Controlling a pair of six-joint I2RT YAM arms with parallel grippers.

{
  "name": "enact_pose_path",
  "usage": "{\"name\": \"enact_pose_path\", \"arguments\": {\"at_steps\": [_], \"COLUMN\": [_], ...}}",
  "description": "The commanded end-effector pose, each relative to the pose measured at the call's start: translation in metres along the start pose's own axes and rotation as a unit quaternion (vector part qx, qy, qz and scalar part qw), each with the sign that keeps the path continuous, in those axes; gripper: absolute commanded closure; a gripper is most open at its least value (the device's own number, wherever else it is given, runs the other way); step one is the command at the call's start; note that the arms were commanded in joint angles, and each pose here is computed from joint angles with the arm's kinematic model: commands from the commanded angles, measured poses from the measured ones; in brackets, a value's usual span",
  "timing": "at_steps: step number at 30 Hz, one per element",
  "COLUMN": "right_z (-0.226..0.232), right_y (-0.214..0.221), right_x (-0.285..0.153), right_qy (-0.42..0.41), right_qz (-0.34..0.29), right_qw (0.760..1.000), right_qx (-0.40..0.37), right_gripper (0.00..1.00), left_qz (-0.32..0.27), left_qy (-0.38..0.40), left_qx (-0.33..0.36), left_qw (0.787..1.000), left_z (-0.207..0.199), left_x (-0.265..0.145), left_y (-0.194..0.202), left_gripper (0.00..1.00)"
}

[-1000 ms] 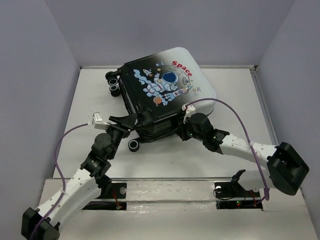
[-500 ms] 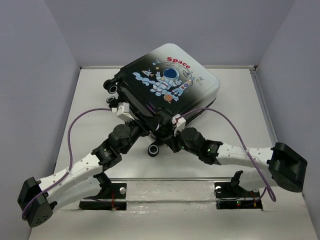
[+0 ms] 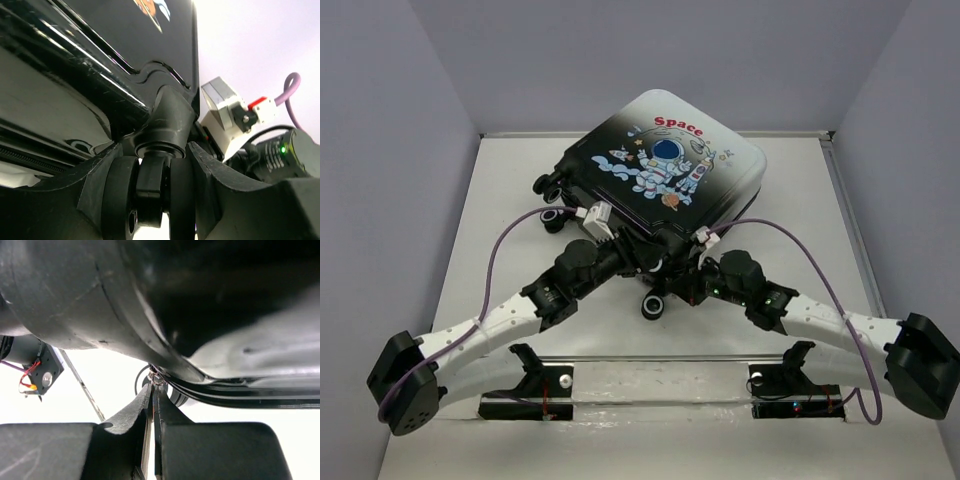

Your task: Pack the luggage

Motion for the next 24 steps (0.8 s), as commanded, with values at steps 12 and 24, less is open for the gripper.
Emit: {"name": "enact_pose_path", "arguments": {"at_steps": [12,24], "right_z": [0.035,0.004], "right_y": [-0.062,-0.068], "right_x": [-0.03,-0.018], "right_qy": [-0.089,-0.011], "right_qz": [-0.18,-0.226], "right_qw": [0.979,0.972], "right_qx": [0.042,0.062], "right_gripper": [0.93,0.93], "left_qz": [0.025,-0.036], "left_qy": [0.135,-0.079], "left_qx": [0.065,0.213], "left_qw": [0.988,0.973], "left_z": [-0.126,-0.054], "left_x": [0.118,-0.003], "left_y": [-0.047,-0.139], "left_gripper": [0.94,0.01]}}
Point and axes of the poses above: each gripper's point midway between its finger pads, its own x axis out along the fingers, its own z axis along the line the jaws close on, y = z × x, the point moved 3 cm from there along -x, back along the fingers, and after that the axes turned 3 degrees about x, right-handed, at the moved point
